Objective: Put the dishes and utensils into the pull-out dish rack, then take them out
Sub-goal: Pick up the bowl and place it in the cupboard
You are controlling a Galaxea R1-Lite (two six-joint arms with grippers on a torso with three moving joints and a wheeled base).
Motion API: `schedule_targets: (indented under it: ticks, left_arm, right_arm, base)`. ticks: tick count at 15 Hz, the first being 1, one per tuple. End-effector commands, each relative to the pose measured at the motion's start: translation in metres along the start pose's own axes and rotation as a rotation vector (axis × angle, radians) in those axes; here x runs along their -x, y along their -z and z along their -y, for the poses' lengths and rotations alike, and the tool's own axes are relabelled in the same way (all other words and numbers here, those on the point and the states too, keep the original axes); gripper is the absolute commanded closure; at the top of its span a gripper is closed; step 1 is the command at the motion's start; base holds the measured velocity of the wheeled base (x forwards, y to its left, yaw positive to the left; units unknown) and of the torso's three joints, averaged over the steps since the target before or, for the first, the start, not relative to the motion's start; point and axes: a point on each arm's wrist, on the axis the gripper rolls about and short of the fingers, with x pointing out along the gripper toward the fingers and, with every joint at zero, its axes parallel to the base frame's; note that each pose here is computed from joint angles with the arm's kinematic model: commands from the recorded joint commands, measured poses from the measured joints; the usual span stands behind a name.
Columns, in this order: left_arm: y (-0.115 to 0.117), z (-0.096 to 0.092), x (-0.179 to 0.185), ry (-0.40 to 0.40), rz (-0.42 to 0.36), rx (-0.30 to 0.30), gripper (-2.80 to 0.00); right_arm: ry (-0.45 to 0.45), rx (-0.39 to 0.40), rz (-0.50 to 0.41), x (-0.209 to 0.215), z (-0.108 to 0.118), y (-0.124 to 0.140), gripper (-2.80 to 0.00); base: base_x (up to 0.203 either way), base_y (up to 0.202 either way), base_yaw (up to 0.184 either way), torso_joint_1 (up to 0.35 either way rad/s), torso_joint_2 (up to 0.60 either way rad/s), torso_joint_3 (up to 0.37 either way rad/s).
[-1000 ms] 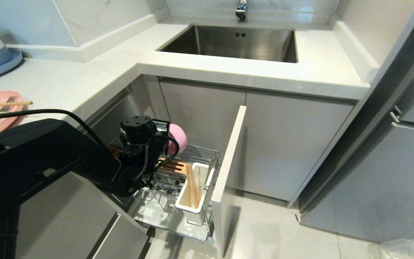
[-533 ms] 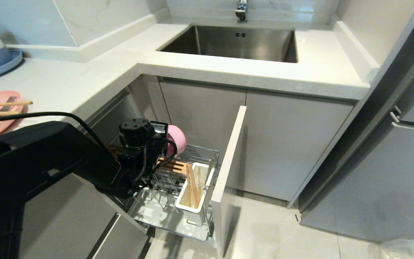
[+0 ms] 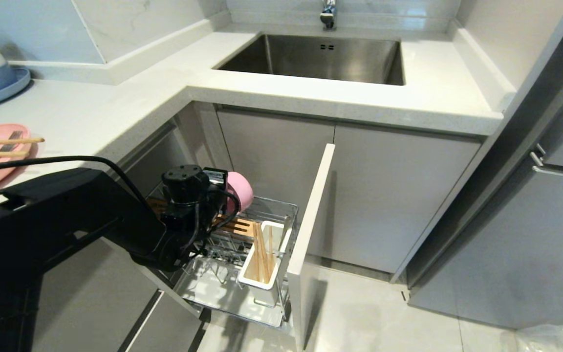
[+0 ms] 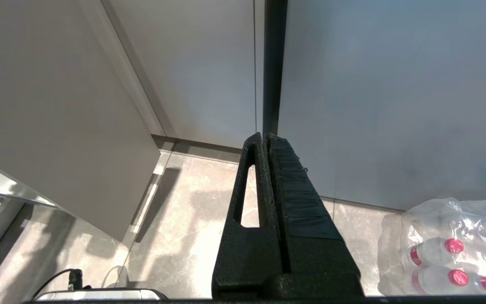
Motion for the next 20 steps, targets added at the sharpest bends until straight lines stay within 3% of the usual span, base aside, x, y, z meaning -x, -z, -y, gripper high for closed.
schedule_targets:
  ticks: [1,20]
  left_arm:
    - [0.000,-0.001,-0.001,0.001,-0.002,0.023,0.00]
    - [-0.002,-0.014,-0.005,-0.029,-0.020,0.022,0.00]
  right_arm:
    - [0.000,0.000,-0.001,0.000,0.000,0.000,0.00]
    - [0.000,0.000,-0.001,0.000,0.000,0.000,0.00]
  base:
    - [0.000,0.000,0.000,0.000,0.00,0.000]
    - [0.000,0.000,0.000,0.000,0.00,0.000]
